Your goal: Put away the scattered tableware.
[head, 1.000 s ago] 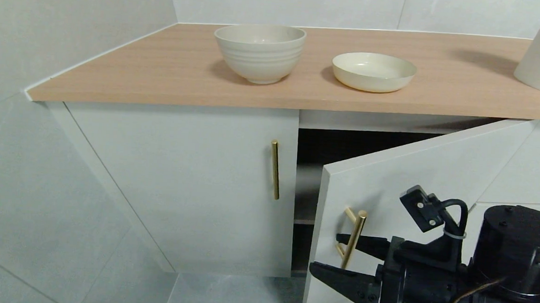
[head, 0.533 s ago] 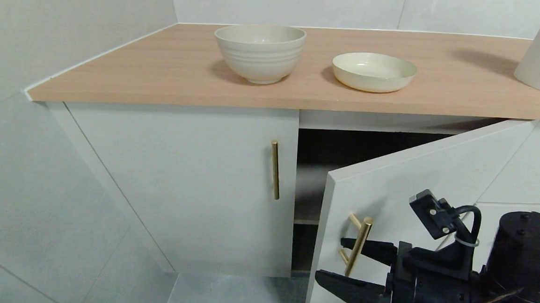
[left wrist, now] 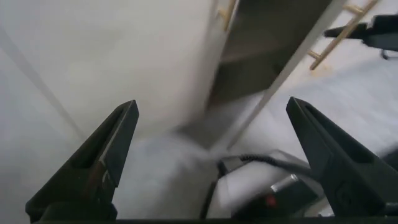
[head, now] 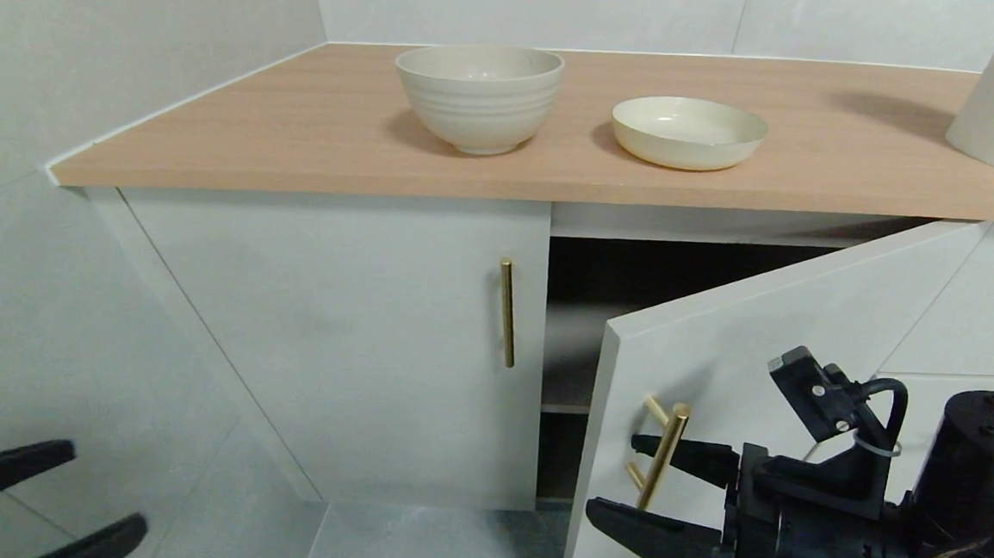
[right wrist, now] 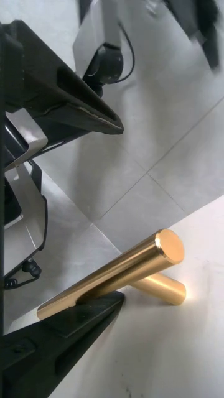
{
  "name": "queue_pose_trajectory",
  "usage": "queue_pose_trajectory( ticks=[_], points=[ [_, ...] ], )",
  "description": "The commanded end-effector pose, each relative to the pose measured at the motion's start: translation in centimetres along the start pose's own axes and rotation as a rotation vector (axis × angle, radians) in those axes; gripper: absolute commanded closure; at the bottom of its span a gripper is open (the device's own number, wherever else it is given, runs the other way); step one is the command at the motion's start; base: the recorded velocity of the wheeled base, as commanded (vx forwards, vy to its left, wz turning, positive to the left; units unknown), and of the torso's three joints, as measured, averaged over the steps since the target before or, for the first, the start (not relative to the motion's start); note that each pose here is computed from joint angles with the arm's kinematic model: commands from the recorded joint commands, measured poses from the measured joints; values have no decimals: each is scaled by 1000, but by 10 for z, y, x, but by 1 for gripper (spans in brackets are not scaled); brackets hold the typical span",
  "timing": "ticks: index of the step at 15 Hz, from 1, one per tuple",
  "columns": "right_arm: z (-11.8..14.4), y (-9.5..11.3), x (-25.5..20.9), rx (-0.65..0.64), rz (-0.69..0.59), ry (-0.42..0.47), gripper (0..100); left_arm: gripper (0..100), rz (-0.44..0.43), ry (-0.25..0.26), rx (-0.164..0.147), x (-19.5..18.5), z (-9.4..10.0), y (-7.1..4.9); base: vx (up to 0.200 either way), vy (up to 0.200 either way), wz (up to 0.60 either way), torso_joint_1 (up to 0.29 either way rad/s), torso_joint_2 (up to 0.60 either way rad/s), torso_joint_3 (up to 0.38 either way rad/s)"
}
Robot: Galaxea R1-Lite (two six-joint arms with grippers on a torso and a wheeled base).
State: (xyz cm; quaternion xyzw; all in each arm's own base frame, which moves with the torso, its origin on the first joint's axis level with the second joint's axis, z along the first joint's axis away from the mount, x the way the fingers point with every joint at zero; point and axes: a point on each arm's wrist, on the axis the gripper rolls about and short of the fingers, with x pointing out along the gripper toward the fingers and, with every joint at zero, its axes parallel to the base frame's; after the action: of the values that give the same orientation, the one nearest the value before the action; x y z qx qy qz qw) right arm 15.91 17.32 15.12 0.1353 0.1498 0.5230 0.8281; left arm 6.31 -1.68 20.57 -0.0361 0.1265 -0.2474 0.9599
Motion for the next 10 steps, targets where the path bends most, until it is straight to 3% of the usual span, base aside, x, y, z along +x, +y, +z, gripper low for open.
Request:
queue_pose_trajectory(
  ticks=[1,2,4,5,7,8,10],
  points=[
    [-3,-1,0,6,-3,14,0,0,-110,167,-56,115,8,27,0,0,0,0,0,0],
    [-4,-2,0,7,-3,19,0,0,-150,162,-73,127,7,21,0,0,0,0,0,0],
    [-4,-2,0,8,-4,20,0,0,-236,170,-154,137,7,4,0,0,0,0,0,0],
    [-4,-1,0,8,-3,20,0,0,-256,182,-175,140,5,0,0,0,0,0,0,0],
    [-5,-2,0,9,-2,24,0,0,-278,207,-180,150,0,-4,0,0,0,0,0,0],
    [-5,-2,0,9,-2,24,0,100,-283,201,-177,156,0,-5,0,0,0,0,0,0],
    [-5,-2,0,9,-4,23,0,100,-317,153,-153,167,2,-9,0,0,0,0,0,0]
  ],
)
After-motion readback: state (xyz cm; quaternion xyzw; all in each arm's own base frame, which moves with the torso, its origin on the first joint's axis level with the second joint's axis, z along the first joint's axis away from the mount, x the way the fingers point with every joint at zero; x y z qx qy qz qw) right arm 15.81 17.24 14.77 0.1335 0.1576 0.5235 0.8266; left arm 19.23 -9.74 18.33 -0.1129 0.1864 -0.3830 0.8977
